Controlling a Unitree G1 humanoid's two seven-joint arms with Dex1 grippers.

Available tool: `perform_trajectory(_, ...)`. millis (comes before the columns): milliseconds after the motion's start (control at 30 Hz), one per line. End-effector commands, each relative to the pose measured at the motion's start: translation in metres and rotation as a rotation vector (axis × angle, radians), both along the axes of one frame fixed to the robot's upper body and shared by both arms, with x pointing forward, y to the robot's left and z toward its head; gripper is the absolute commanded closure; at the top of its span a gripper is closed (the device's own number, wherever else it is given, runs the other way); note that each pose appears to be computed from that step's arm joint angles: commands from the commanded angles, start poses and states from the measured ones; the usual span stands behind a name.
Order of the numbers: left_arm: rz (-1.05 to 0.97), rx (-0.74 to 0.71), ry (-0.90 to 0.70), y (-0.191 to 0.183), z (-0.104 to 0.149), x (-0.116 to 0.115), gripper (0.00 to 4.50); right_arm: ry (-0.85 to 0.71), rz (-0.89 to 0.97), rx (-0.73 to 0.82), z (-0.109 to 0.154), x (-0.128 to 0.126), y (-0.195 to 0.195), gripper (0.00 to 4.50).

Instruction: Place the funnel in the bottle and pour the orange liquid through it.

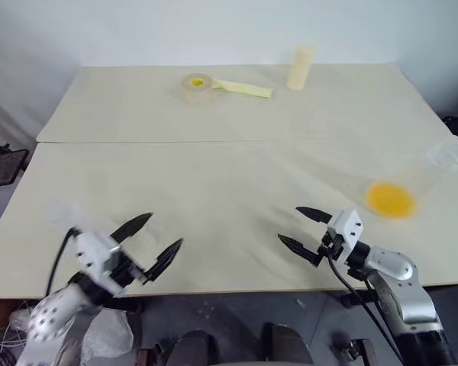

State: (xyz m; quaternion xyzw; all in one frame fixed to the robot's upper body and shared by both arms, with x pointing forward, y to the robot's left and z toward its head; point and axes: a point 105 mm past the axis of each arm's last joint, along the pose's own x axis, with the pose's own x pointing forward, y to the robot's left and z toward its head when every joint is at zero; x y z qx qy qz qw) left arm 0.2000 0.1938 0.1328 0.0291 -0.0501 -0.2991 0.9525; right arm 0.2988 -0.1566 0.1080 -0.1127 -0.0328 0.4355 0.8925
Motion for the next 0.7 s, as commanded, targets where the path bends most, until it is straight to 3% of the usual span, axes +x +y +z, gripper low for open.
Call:
perform_trajectory(33,0.039,-0.028,-0.038,0.008,0.019,-0.024,0.0,-0.029,0.062,0.006,0.005,0.006,0.005,0.04)
perform_trajectory(433,0.58,-0.076,-0.069,0.108,0.028,-0.061,0.0,-0.034,0.164,0.01,0.008,0.019,0.019,0.04)
perform_trajectory(600,0.62,-0.052,-0.071,0.12,0.032,-0.059,0.0,-0.047,0.157,0.009,0.011,0.022,0.017,0.04)
perform_trajectory(700,0.612,-0.048,-0.084,0.125,0.032,-0.044,0.0,-0.057,0.154,0.021,0.015,0.022,0.019,0.04)
